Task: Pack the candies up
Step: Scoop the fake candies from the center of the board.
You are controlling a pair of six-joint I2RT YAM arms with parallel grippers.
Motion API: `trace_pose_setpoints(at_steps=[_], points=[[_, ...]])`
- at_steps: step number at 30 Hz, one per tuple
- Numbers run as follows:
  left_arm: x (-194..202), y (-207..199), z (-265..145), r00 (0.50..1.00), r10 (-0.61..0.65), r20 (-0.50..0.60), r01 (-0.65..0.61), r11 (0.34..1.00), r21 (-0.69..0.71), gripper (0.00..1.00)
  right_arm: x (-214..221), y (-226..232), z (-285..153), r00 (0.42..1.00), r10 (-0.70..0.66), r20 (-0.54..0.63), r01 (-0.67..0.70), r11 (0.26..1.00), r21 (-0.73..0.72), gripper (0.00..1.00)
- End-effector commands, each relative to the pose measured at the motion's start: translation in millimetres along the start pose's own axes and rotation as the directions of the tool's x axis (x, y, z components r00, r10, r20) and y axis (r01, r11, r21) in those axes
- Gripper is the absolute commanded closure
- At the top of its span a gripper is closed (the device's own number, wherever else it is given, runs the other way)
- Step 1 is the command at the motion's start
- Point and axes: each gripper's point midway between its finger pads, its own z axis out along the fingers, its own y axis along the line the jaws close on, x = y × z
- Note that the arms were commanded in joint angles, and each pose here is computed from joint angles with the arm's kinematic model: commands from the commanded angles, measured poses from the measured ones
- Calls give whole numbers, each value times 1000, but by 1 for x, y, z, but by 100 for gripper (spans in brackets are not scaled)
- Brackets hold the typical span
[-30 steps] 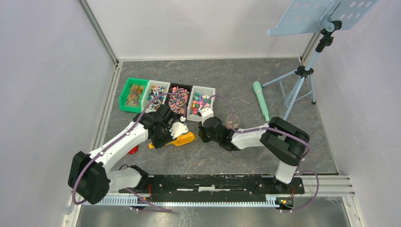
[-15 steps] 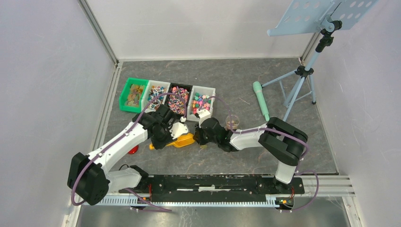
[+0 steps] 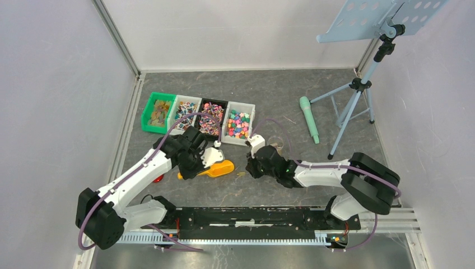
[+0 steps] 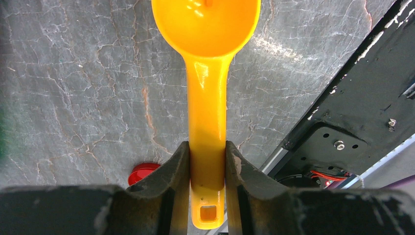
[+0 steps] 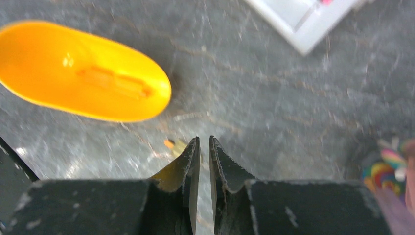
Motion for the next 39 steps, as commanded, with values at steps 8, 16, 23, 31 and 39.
trace_pose_setpoints(at_steps=[8,16,23,31,39], points=[[6,-3,6,991,110,-79,-108,994,34,98,31,-9,-20,1000,-13,-5,13,999,36,82],[2,-3,9,987,137,-83,-134,990,40,98,23,-10,-10,1000,-14,19,12,998,66,82],[-3,-8,10,984,157,-83,-153,987,54,98,18,-1,-3,1000,-5,15,5,999,40,82],[-5,-8,11,982,167,-90,-163,985,58,98,23,7,-1,1000,0,4,0,1000,12,82],[-10,-6,6,983,169,-66,-166,985,38,98,21,17,3,1000,6,9,-6,1000,-17,82]])
